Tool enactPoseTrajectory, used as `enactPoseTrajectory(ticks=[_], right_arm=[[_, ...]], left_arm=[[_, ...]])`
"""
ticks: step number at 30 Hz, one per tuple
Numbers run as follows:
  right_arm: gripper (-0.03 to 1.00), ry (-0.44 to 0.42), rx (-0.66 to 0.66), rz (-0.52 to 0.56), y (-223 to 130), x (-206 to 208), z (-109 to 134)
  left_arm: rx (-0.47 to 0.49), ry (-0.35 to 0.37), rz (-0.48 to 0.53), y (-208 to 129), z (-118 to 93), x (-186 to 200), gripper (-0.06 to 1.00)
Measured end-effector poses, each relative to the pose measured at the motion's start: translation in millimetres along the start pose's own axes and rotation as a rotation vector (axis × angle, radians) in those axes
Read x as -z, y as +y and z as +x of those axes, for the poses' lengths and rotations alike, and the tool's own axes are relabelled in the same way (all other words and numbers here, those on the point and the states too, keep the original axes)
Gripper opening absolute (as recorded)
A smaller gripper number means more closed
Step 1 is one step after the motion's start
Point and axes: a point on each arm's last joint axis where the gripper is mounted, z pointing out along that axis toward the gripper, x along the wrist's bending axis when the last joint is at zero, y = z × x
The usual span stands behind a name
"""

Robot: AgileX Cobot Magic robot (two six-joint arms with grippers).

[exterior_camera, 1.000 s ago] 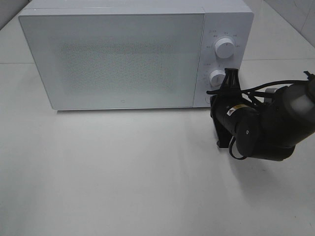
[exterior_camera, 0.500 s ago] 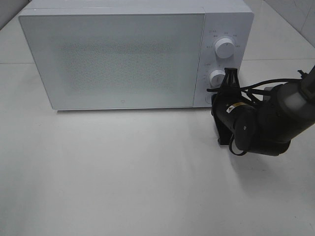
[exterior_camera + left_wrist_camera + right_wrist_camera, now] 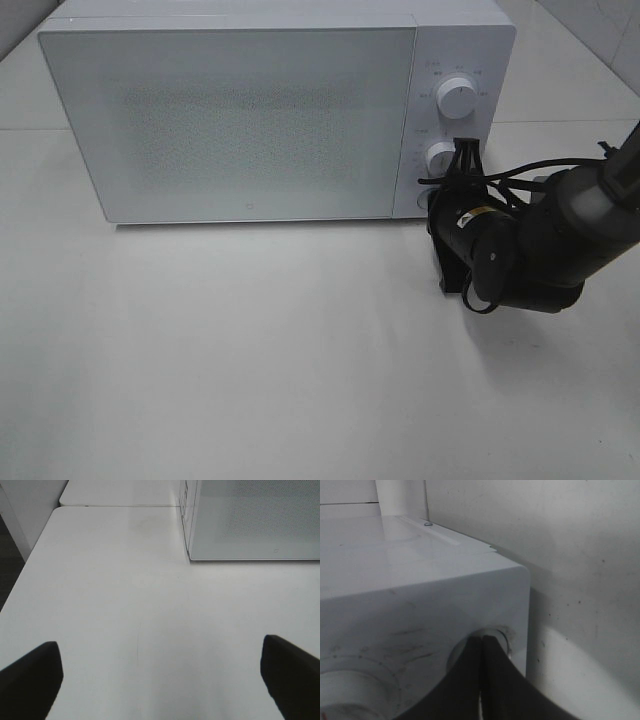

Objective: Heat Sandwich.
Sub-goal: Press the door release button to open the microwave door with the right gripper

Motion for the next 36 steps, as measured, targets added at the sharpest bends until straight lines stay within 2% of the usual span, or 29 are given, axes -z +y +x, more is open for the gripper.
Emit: enactPoseTrajectory(ticks=[15,36], right_arm=[[0.02,0.036,-0.016,-0.019,-6.9,-15.2,-0.8],[0.02,0.037,-0.017,-0.030,-9.9,-16.3,-1.1]], left_arm=[[0.000,0.000,0.000,0.0,0.0,0.0,0.99],[0.000,0.000,0.000,0.0,0.0,0.0,0.99]])
